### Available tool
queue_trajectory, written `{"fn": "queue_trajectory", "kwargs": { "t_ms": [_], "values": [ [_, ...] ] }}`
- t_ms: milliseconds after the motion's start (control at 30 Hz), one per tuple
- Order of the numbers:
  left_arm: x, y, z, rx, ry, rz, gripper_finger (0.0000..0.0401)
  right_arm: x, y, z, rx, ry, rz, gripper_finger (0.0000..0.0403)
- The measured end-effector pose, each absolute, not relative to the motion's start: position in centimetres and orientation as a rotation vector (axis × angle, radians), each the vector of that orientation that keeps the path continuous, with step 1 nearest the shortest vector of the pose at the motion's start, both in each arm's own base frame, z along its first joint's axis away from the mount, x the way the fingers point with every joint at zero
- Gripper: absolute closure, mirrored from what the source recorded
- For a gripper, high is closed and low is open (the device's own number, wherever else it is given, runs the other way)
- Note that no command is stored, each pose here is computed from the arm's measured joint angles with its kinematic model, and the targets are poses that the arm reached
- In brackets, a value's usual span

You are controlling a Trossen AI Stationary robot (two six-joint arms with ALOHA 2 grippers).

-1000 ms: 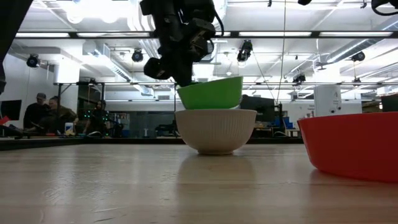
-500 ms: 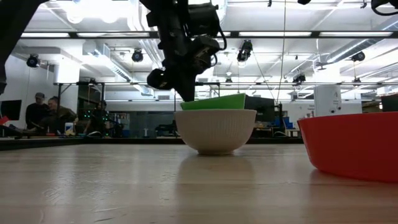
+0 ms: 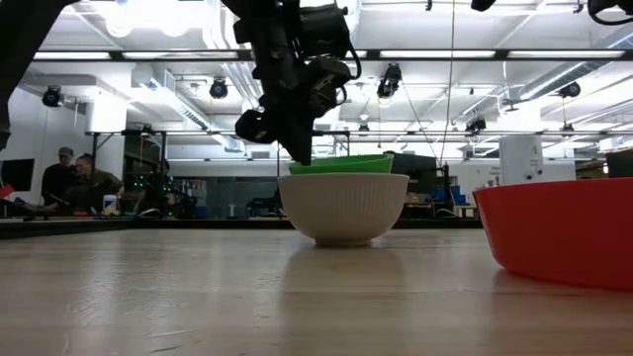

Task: Nest bowls inside each other
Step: Stack the green bowl on the green bowl

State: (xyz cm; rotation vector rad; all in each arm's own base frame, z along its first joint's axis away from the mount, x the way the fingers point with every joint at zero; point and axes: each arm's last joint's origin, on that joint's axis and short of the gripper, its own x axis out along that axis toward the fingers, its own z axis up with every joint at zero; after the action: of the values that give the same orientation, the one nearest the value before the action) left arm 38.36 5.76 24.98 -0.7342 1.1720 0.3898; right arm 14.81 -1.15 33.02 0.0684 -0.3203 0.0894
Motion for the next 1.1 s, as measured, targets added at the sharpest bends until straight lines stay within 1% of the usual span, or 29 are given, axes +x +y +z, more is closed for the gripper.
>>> {"fn": "queue_trajectory", "kwargs": {
  "t_ms": [267, 633, 867, 1100],
  "values": [
    [38.6, 5.8, 25.2, -0.735, 1.138, 0.379, 0.0386, 15.3, -1.2, 32.7, 0.074, -0.299, 0.088, 0.0394],
    [38.6, 5.8, 25.2, -0.746, 1.145, 0.354, 0.0386, 16.4, -1.3, 32.0, 0.083, -0.247, 0.084, 0.0394],
    [38.5, 5.6, 25.2, -0.750, 1.163, 0.316, 0.0368, 17.5, -1.5, 31.2, 0.092, -0.197, 0.081, 0.0394],
    [38.5, 5.5, 25.3, -0.773, 1.173, 0.279, 0.0342, 18.8, -1.6, 30.2, 0.100, -0.132, 0.077, 0.0394]
  ]
}}
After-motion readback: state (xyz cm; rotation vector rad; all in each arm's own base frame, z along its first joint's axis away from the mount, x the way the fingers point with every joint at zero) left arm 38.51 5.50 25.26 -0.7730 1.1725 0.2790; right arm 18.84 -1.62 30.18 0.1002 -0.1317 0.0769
